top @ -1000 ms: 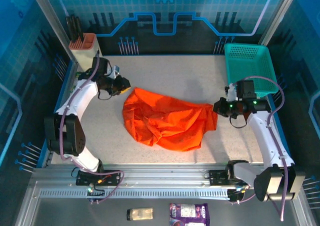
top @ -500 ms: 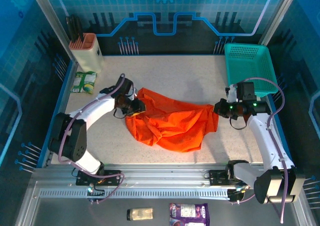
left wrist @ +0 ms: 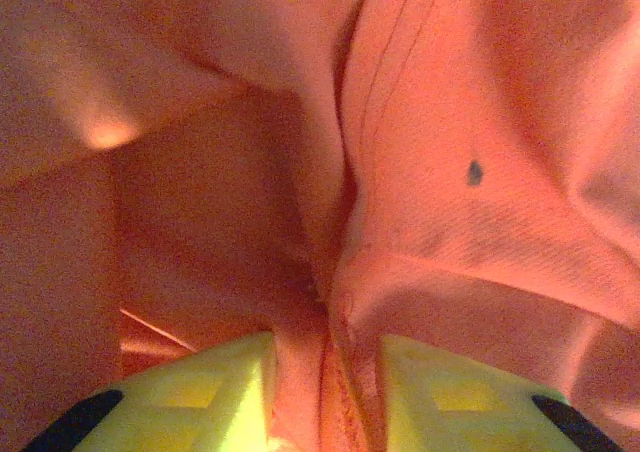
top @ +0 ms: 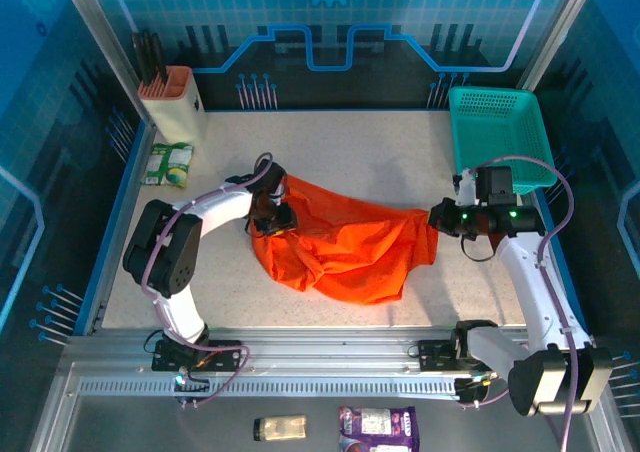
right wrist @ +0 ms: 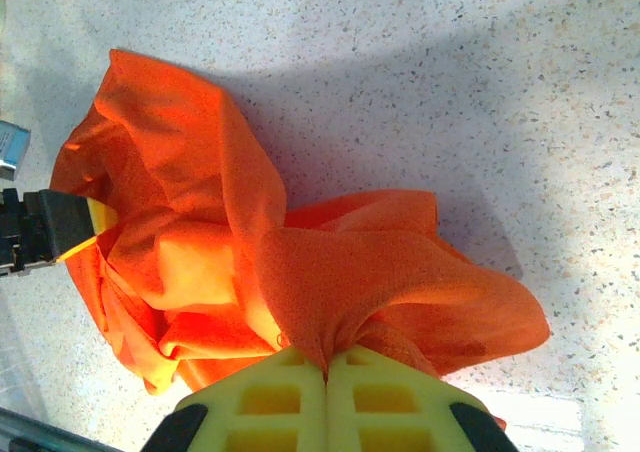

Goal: Fold the inside-out t-shirt

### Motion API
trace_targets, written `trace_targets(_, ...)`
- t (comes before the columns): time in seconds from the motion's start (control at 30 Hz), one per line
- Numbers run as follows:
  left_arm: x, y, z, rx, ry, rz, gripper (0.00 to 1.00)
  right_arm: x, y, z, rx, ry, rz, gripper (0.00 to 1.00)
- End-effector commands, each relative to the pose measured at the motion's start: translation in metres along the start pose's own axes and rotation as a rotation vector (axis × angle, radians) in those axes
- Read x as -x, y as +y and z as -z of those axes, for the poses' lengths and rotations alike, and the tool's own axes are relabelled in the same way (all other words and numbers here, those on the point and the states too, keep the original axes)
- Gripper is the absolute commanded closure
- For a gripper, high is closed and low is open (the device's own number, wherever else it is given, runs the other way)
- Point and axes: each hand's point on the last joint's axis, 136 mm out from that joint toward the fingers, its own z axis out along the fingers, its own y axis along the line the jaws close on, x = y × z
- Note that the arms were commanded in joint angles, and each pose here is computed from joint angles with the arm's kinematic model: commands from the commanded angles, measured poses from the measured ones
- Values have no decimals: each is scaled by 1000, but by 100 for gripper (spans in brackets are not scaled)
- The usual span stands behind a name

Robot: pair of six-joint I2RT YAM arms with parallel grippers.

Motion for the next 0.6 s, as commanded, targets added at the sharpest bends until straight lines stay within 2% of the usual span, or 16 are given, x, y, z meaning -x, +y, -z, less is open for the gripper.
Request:
trace_targets(0.0, 20, -12, 5, -14, -50, -15, 75, 1, 3, 9, 7, -16, 1, 100)
trace_targets(0.13, 32, -21, 13, -24, -78, -38, 95, 3, 6, 13, 10, -28, 3, 100)
trace_targets(0.2, 41, -30, 25, -44, -108, -56, 100, 6, 8, 16, 12, -41, 8, 100)
trace_targets(0.4, 66, -61, 79, -118, -213, -109, 100, 17, 15, 23, 17, -75, 15, 100)
trace_targets(0.57, 92, -80, 157, -217, -361, -120, 100, 32, 24, 39, 20, -130, 38, 100)
